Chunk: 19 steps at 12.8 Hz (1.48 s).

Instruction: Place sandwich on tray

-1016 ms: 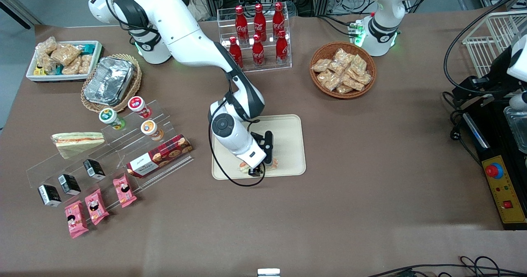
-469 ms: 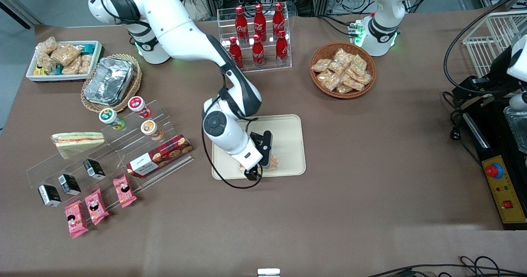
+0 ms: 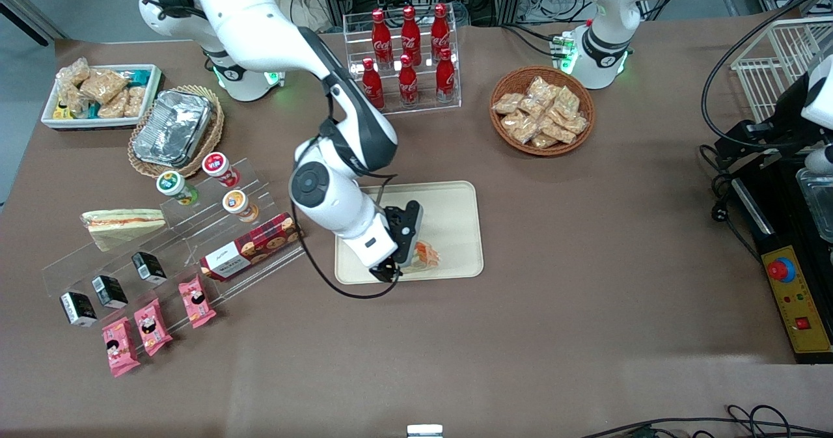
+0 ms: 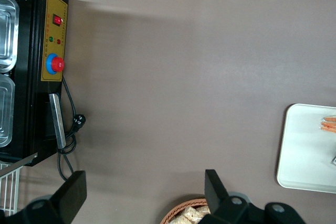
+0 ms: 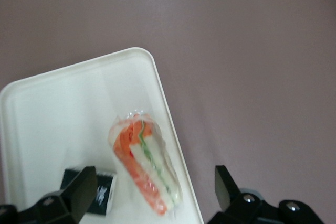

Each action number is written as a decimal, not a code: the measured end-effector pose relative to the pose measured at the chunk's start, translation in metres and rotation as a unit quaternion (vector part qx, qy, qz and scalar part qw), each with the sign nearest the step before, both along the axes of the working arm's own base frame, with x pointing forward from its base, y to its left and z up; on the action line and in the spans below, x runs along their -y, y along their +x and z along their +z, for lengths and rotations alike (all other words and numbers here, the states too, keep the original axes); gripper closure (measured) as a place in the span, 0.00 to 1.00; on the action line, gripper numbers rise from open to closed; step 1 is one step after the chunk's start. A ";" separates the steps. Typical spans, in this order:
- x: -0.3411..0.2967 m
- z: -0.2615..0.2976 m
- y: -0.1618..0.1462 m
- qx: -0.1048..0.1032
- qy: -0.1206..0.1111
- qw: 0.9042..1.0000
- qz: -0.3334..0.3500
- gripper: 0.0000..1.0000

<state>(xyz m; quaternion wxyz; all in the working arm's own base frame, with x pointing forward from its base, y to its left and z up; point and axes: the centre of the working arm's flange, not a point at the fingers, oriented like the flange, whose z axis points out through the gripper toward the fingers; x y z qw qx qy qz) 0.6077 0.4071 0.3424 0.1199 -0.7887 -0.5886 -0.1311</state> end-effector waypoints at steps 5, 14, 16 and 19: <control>0.103 0.102 0.023 -0.038 -0.008 0.998 -0.049 0.00; 0.277 0.268 -0.004 -0.037 -0.042 0.973 -0.224 0.00; 0.337 0.282 -0.007 -0.046 -0.040 0.961 -0.269 0.00; 0.382 0.299 -0.019 -0.048 -0.066 0.940 -0.332 0.00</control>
